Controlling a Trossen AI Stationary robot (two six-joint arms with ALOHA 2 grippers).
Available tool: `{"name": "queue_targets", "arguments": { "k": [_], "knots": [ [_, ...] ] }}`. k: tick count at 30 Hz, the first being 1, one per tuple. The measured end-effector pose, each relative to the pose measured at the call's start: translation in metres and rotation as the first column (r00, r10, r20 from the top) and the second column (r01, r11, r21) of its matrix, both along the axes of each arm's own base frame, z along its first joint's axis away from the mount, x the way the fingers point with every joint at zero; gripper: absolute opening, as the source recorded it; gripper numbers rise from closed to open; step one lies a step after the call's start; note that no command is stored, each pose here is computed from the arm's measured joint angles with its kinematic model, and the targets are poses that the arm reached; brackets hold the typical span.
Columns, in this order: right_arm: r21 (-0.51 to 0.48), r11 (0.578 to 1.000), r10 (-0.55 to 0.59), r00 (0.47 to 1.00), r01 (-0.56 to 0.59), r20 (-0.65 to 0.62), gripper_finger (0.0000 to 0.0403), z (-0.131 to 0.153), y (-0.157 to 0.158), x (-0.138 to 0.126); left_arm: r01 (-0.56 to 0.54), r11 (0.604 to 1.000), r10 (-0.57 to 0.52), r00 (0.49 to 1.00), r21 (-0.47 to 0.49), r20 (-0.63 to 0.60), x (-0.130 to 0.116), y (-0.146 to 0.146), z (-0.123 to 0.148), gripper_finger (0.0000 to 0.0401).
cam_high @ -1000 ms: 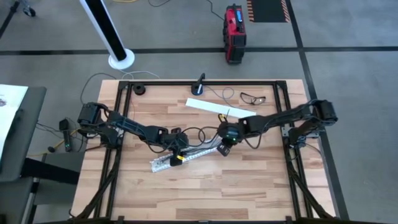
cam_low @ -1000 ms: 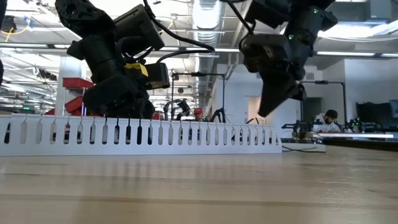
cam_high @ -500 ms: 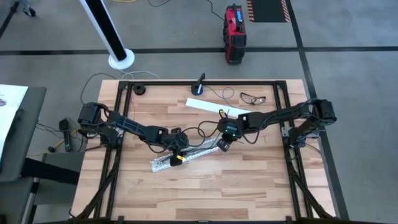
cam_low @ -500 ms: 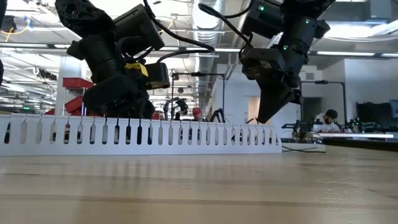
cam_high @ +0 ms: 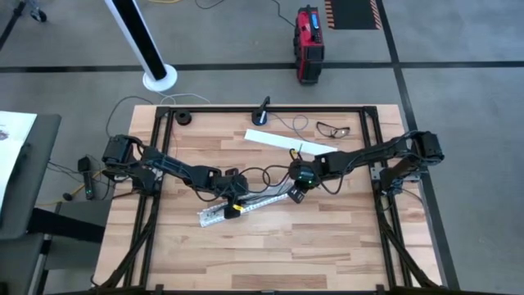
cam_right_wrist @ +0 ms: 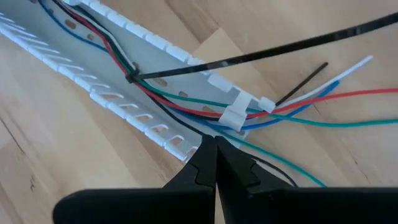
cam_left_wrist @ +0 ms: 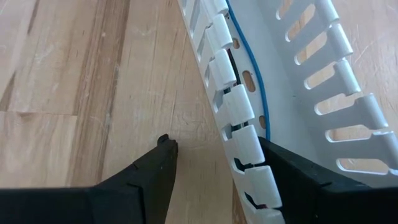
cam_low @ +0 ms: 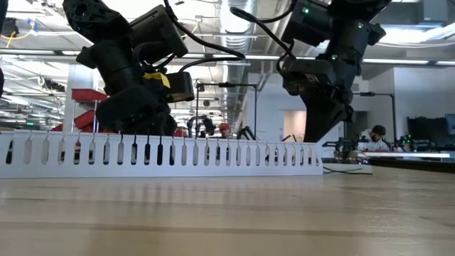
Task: Ziptie cables
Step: Put the colored zip-tied into the white cable duct
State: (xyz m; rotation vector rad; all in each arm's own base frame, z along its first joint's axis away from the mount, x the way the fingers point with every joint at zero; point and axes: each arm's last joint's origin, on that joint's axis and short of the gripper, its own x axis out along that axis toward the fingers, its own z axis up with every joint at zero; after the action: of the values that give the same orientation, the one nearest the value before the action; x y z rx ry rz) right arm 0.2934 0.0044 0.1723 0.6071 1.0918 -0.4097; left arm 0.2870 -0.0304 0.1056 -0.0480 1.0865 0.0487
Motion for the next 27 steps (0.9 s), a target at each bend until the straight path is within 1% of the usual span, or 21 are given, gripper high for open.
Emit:
{"name": "queue_targets", "arguments": {
  "k": [5,11,19,22,27],
  "knots": [
    [-0.002,1.000,-0.004,1.000,0.004,0.006,0.0000,0.0001,-0.0004,0.0005,0.000,1.000,0.000,1.000,0.000,0.000,0.0000,0.0000,-0.0001,0.0207],
    [0.007,0.999,-0.034,0.999,0.034,0.000,0.0000,-0.0001,-0.0035,0.0000,0.000,1.000,0.000,1.000,0.000,0.000,0.0000,0.0000,-0.0001,0.0207],
    [0.007,0.999,-0.036,0.999,0.036,-0.004,0.0002,-0.0005,-0.0038,-0.0004,0.000,1.000,0.000,1.000,0.000,0.006,0.0003,0.0000,-0.0001,0.0207],
    [0.007,0.999,-0.036,0.999,0.036,-0.005,0.0011,-0.0005,-0.0040,-0.0005,0.000,1.000,0.000,1.000,-0.001,0.009,0.0006,-0.0001,-0.0001,0.0207],
    [0.007,0.999,-0.037,0.999,0.037,-0.005,0.0039,-0.0008,-0.0042,-0.0005,0.001,1.000,-0.001,1.000,-0.001,0.011,0.0008,-0.0001,0.0000,0.0207]
  ]
}}
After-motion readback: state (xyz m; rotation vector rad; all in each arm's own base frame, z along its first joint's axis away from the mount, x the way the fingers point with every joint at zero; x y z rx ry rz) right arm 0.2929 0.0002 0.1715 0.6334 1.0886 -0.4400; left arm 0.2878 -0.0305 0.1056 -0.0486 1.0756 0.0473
